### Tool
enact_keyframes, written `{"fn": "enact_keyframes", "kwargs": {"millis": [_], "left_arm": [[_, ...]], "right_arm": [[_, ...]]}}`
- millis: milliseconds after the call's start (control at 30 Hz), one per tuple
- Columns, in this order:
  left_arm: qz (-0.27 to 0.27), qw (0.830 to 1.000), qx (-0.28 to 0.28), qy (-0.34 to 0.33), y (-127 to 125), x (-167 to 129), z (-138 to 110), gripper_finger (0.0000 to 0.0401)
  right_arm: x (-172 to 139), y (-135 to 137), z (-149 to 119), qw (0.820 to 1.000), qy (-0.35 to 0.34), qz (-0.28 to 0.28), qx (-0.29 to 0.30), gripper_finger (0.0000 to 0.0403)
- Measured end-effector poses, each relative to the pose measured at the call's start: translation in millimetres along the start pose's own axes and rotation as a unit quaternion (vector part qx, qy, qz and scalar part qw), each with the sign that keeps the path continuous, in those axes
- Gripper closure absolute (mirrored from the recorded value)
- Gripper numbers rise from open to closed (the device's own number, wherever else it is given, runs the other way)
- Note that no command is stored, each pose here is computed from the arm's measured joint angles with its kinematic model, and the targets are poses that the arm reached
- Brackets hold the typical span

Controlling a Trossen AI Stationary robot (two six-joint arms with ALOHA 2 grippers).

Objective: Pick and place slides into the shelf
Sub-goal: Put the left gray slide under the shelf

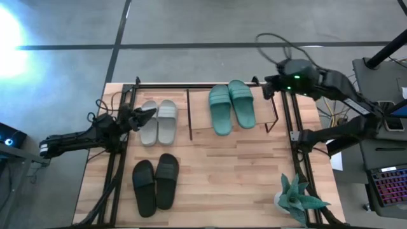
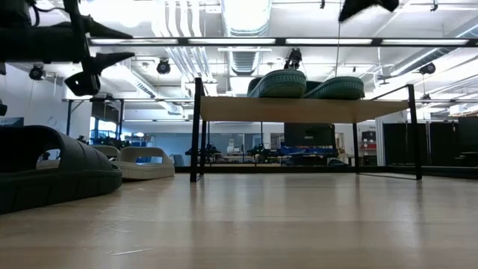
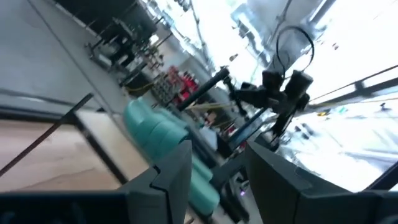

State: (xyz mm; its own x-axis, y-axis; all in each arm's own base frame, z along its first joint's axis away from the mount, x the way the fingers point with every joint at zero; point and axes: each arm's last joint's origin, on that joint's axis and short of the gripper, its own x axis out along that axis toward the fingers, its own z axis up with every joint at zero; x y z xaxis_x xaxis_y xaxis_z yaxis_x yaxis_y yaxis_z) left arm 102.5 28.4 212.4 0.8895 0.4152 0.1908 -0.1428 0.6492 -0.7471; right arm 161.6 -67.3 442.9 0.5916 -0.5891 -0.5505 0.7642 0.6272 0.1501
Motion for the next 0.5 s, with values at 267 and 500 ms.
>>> {"fn": "enact_keyframes", "kwargs": {"millis": [267,500], "left_arm": [[-0.075,0.993,-0.017,-0.087,-15.4,-2.1,15.9,0.0267],[-0.238,0.955,-0.001,-0.174,-46.7,-11.4,42.8,0.0267]], "right_arm": [[-16.6,21.8,13.2,0.958,-0.027,0.285,-0.014,0.0394],[9.6,36.7,10.8,0.947,0.036,0.32,-0.021,0.0394]]}}
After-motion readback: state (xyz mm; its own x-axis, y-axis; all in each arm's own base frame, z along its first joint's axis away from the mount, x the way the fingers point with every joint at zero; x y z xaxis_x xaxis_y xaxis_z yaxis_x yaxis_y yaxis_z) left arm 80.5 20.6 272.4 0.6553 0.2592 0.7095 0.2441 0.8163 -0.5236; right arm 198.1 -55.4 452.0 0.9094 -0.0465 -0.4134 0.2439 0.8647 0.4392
